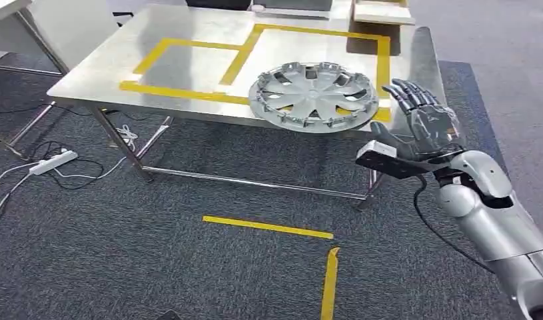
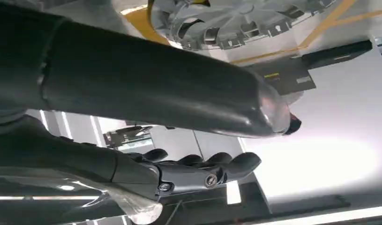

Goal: Take the parts from the cabinet and place them on the table.

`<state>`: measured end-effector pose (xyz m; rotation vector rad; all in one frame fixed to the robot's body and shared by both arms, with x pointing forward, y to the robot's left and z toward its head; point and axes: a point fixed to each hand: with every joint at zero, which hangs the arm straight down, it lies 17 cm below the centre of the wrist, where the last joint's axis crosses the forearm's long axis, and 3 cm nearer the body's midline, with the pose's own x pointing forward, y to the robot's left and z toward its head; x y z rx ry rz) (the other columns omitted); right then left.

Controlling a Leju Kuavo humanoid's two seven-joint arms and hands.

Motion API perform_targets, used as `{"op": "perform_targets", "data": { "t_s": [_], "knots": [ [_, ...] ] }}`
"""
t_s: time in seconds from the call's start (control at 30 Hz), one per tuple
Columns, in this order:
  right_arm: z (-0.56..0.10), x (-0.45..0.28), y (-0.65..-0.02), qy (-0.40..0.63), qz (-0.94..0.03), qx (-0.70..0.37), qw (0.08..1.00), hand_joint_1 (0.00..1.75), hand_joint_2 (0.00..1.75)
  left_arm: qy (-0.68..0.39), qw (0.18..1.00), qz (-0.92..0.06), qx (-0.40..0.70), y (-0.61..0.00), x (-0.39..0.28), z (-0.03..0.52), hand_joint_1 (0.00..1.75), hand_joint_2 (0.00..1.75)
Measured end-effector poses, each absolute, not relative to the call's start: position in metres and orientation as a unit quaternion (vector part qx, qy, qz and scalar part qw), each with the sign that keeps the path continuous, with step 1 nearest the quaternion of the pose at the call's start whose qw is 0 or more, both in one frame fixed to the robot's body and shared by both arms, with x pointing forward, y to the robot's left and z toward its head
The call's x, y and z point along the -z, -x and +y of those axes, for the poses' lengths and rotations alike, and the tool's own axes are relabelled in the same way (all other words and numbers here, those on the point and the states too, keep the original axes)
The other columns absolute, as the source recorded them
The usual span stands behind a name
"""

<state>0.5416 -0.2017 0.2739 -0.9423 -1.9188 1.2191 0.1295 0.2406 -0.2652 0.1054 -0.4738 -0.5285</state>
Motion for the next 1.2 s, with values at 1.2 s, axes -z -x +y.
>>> {"op": "perform_targets", "data": {
  "t_s": [1.2],
  "knots": [
    [-0.230,-0.246,-0.499,0.372,-0.731,-0.464,0.333,0.00,0.00,-0.059,0.934,-0.233,0.262,-0.122,0.267,0.248,0.00,0.00]
  ]
}}
